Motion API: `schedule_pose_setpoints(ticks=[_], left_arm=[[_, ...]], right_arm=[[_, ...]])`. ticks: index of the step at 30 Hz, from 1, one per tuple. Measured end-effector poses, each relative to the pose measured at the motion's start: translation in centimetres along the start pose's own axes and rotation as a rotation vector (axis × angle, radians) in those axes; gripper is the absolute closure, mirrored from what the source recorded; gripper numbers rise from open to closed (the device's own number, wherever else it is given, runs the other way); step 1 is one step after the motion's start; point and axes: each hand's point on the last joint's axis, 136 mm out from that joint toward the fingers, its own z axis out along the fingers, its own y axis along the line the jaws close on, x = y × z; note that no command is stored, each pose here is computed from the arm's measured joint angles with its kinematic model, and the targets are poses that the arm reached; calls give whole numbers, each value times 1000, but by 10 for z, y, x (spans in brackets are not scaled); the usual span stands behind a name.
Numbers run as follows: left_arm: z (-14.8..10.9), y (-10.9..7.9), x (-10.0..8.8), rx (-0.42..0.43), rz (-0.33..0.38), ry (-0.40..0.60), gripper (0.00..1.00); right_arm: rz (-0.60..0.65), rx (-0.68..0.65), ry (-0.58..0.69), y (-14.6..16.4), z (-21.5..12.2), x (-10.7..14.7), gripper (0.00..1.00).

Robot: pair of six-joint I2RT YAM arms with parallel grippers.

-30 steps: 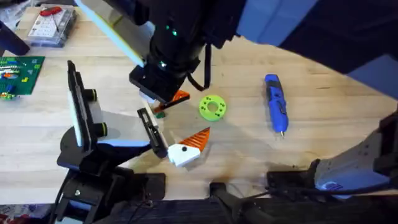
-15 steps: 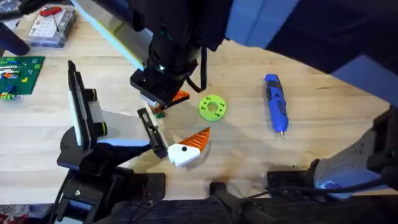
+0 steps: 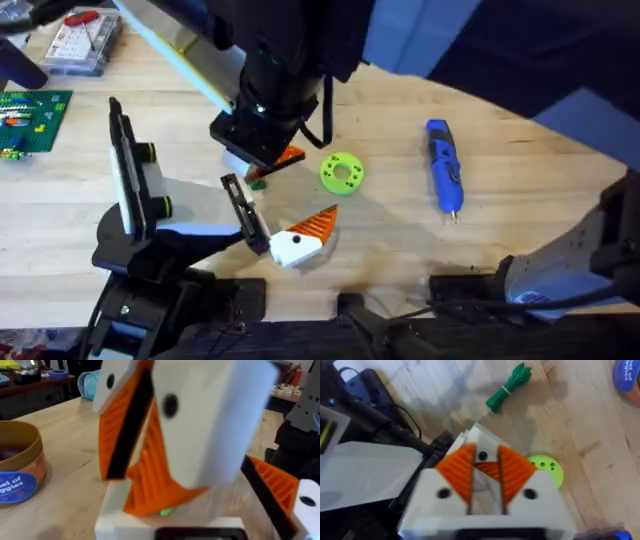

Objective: Pick up the gripper from the table and insert it into the empty holder that is missing its gripper. Then pick up a screw, insert it into the mounting hole, and use the screwdriver to tighten it. Finally, clean up the table by picking up the vegetable and placing it into the bucket.

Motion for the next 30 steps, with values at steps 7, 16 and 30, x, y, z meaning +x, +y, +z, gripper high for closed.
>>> schedule_pose_setpoints(ticks=[7,16,30], left_arm=[[0,1,0,-6,-3,-1,14],[0,1,0,-5,-2,-1,14],[0,1,0,-3,-1,0,14]], right_arm=[[11,46,-7,-14,-5,0,10],[-7,63,0,-9,-24,7,6],[45,92,-47,-30,-58,12,6]])
